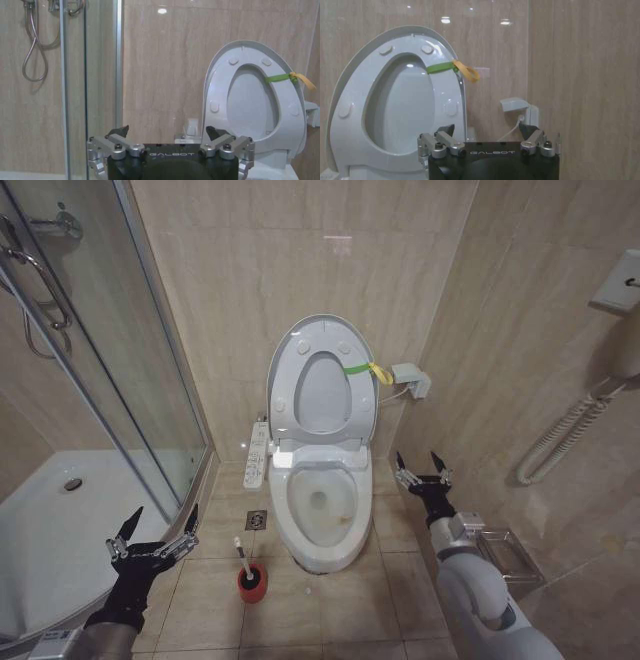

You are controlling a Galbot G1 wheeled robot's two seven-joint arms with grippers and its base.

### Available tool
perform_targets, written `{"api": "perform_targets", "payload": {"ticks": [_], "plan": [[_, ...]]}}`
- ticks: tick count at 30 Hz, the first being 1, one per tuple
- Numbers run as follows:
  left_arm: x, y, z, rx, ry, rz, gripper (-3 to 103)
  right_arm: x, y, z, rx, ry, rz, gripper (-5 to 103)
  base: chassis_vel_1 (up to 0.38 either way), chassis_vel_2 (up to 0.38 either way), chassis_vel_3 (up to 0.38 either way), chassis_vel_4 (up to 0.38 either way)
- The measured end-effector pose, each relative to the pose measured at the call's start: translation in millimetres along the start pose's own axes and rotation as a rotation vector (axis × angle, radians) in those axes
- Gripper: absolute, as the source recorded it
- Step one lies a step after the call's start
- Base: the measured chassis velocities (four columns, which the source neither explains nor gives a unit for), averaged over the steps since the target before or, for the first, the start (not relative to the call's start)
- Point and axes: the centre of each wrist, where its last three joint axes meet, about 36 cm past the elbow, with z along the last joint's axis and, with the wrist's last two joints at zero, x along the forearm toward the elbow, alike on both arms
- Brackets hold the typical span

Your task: Open the toilet lid, clean the toilet bowl with a toilet brush, close the toilet lid, and flush.

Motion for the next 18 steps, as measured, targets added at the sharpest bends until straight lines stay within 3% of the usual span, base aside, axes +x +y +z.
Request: {"api": "perform_targets", "payload": {"ticks": [18], "plan": [[0.0,0.0,0.0,0.000,0.000,0.000,100,48.3,2.5,0.4,-0.004,-0.001,0.020,88,0.000,0.000,0.000,0.000]]}}
